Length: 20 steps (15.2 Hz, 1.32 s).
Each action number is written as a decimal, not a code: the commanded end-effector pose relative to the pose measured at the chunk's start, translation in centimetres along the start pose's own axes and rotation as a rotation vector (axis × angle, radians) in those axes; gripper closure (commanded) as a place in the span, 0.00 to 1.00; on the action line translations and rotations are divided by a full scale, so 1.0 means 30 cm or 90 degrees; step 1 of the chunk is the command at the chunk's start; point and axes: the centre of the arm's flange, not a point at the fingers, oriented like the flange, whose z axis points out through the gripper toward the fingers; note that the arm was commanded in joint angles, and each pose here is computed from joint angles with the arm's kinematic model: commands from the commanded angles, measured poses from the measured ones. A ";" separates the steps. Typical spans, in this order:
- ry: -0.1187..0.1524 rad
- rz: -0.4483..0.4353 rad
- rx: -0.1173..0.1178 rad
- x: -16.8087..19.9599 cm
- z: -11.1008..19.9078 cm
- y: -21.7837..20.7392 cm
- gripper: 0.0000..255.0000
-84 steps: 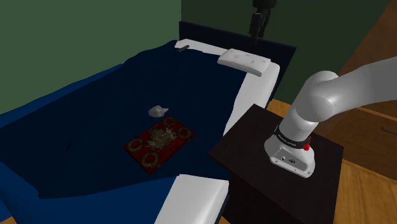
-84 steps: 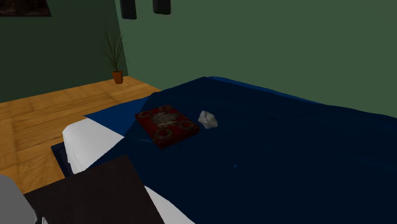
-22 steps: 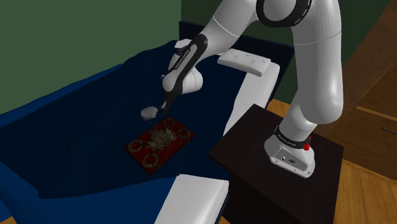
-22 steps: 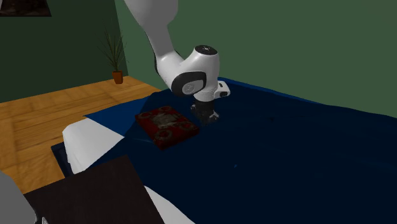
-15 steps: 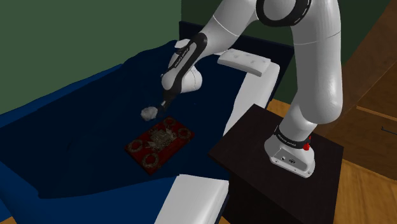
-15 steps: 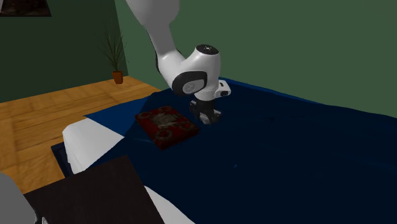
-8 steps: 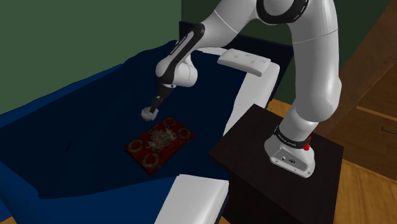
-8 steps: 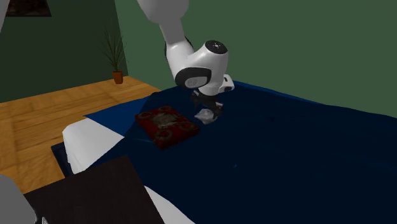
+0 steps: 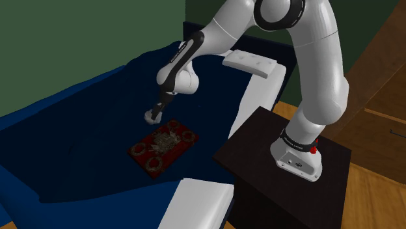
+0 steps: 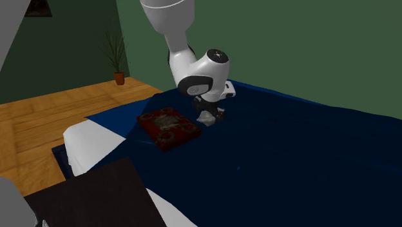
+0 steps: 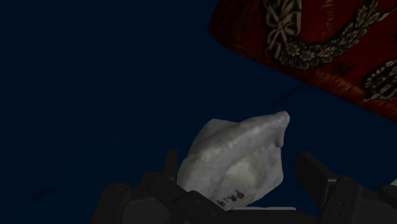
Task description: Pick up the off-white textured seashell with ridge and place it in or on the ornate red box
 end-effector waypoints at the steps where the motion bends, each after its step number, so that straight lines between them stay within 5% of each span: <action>1: 0.000 0.000 0.000 0.000 0.002 -0.001 0.00; 4: 0.000 0.000 0.000 0.000 0.002 -0.001 0.00; 5: 0.000 0.000 0.000 -0.001 0.002 -0.001 1.00; 14: 0.000 0.000 0.000 0.000 0.002 -0.001 1.00; 20: 0.000 0.000 0.000 0.038 -0.091 -0.031 1.00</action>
